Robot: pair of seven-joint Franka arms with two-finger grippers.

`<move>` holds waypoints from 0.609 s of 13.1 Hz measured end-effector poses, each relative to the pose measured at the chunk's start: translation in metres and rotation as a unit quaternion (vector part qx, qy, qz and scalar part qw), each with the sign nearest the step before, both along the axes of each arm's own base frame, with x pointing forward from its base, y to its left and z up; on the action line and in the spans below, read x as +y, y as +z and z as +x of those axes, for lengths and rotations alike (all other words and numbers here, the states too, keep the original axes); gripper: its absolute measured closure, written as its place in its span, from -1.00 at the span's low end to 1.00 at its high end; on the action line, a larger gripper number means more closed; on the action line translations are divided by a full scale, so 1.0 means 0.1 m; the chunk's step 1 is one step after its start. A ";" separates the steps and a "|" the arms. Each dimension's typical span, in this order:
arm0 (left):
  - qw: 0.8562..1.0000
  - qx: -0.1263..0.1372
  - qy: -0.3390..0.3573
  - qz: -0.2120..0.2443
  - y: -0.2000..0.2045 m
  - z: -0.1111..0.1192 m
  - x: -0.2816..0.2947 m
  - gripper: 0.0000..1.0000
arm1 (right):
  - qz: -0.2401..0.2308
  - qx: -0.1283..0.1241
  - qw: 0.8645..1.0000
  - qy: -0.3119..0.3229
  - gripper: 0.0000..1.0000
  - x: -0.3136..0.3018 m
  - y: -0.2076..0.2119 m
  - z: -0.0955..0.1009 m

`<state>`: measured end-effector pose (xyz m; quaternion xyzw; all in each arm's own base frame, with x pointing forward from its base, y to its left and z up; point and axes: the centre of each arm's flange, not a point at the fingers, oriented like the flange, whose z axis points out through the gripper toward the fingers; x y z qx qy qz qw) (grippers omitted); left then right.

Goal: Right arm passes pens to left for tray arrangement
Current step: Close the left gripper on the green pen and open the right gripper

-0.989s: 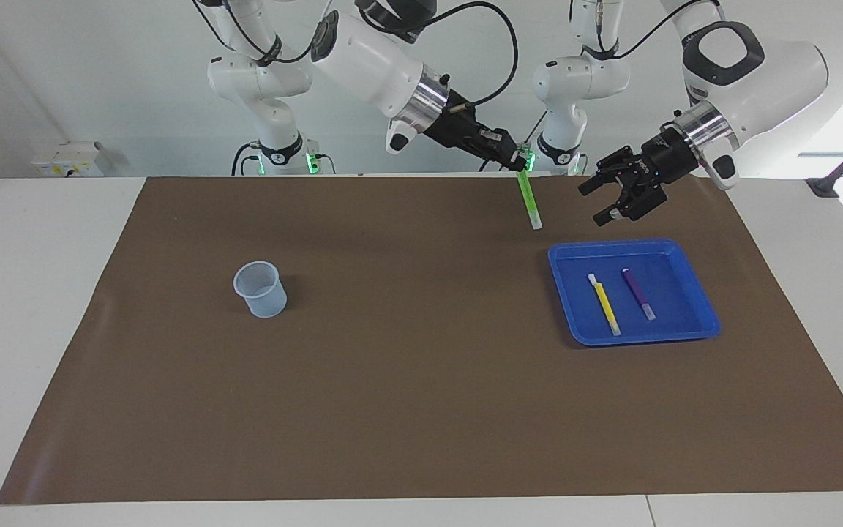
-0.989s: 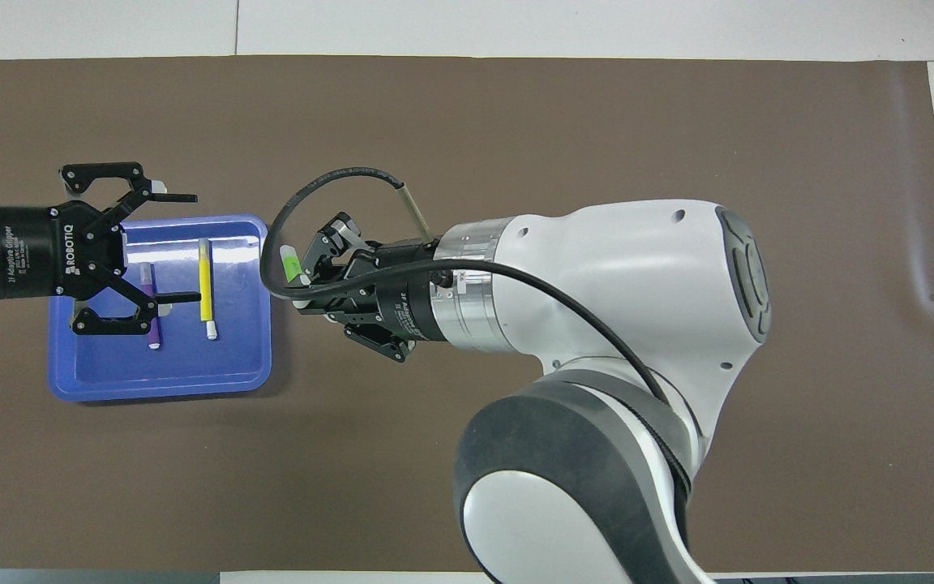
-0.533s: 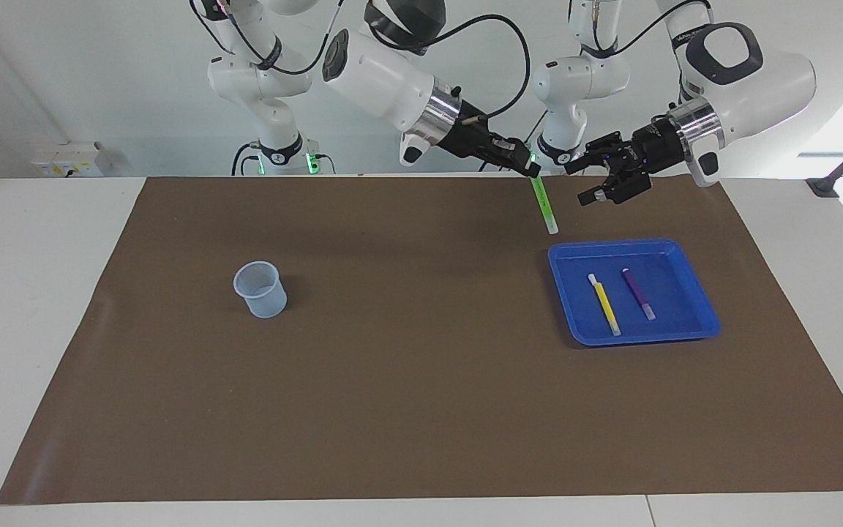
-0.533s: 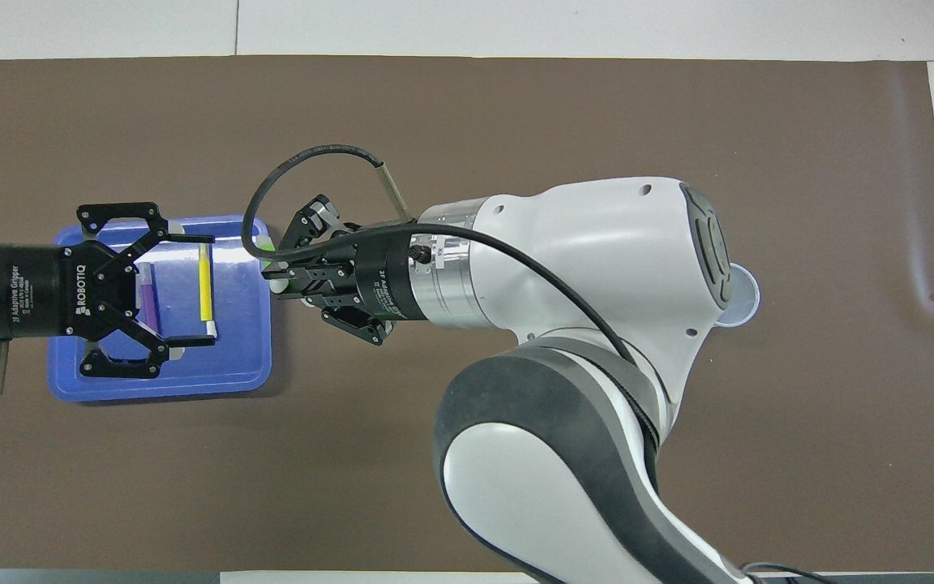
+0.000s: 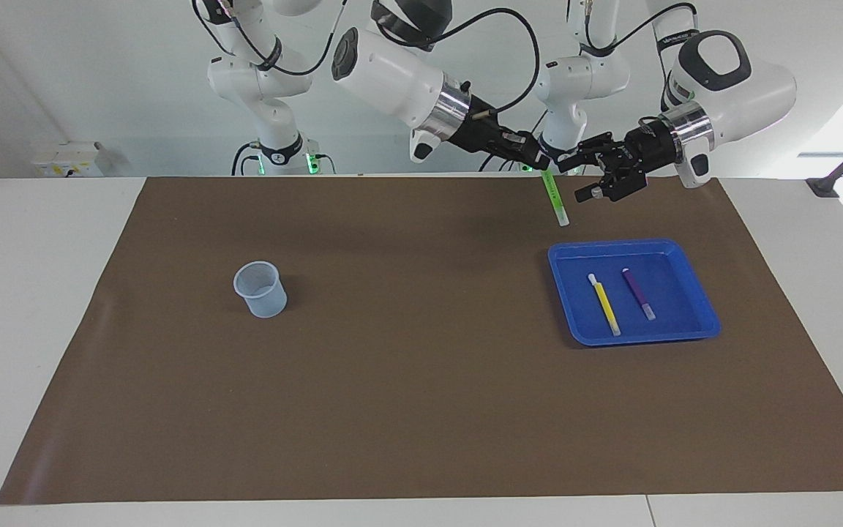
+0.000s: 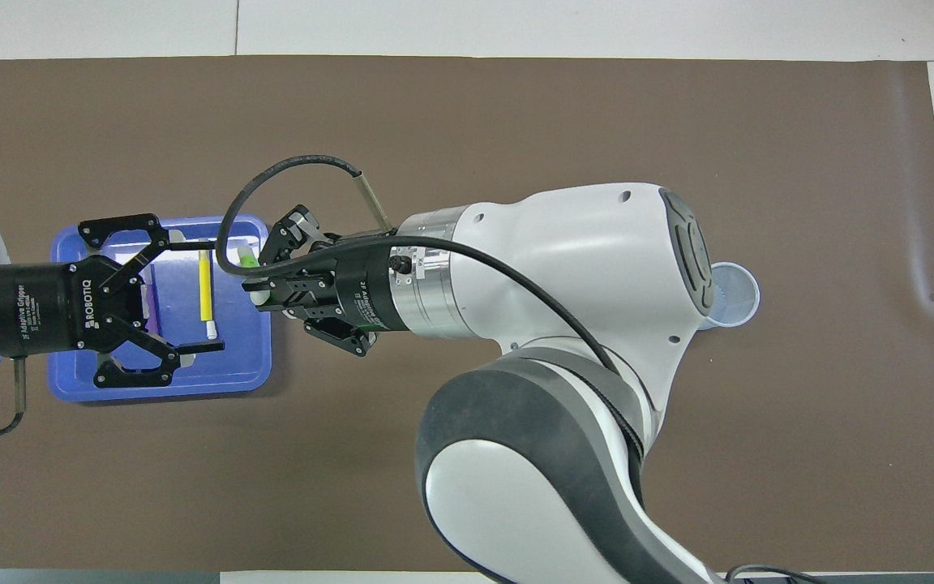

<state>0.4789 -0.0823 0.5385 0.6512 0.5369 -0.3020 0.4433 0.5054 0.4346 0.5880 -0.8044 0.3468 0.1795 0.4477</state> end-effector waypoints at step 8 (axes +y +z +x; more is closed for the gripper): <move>1.000 -0.014 -0.013 0.006 -0.01 -0.01 -0.19 -0.61 | -0.006 -0.007 1.000 0.011 0.66 0.15 0.03 -0.14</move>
